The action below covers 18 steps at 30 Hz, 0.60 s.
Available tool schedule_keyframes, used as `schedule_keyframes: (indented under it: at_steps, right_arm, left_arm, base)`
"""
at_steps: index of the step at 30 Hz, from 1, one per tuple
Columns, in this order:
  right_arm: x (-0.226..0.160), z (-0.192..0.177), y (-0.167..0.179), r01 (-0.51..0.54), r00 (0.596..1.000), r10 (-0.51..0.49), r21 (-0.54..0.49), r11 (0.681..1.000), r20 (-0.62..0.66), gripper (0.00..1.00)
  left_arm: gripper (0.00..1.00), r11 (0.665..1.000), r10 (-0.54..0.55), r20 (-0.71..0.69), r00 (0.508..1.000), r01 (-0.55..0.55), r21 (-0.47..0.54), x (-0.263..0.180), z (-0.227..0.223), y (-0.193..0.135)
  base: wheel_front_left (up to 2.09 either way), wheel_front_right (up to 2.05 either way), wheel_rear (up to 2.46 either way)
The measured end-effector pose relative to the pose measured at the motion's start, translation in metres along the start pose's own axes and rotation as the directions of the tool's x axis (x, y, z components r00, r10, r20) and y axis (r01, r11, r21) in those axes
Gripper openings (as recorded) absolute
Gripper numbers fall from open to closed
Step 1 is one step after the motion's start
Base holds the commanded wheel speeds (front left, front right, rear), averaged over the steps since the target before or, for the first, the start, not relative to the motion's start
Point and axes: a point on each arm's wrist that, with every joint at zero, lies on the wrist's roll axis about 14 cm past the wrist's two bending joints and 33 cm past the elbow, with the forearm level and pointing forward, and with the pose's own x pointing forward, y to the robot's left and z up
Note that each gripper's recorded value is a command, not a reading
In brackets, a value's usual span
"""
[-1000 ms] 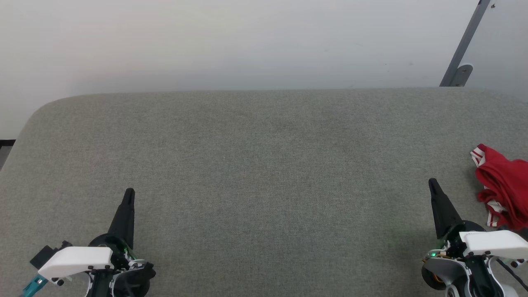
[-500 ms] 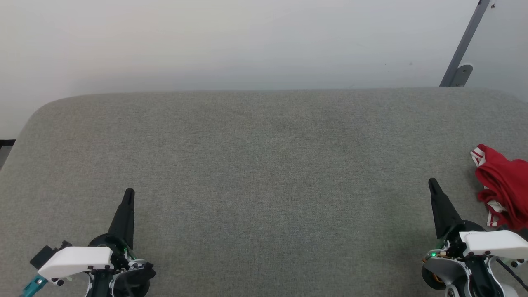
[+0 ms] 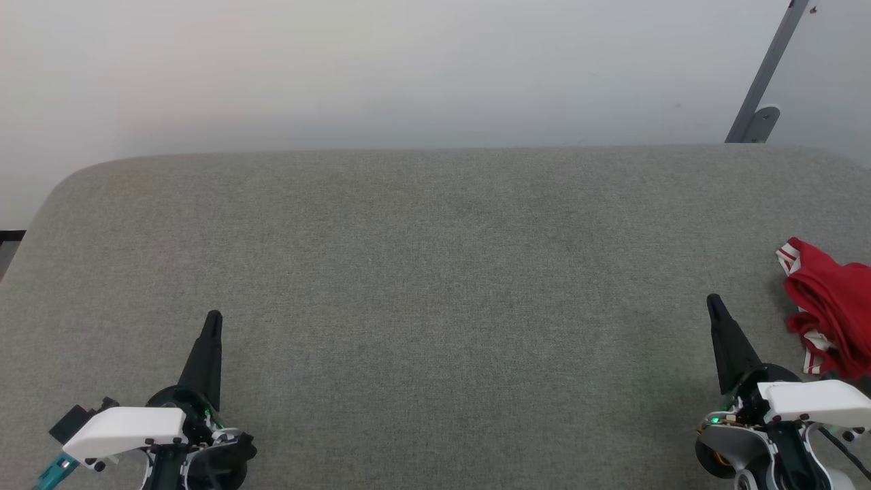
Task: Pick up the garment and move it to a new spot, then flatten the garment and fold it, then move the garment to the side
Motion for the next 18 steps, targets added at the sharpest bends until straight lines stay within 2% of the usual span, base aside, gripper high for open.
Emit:
schedule_keyframes:
  at_steps: [18]
  right_arm:
    - [0.0000, -0.0002, 0.0000, 0.000, 1.000, 0.000, 0.000, 1.000, 0.000, 0.00]
  left_arm:
    - [0.00, 1.000, 0.000, 0.001, 1.000, 0.000, -0.002, 0.0000, 0.0001, 0.0000]
  base:
    - [0.00, 0.00, 0.00]
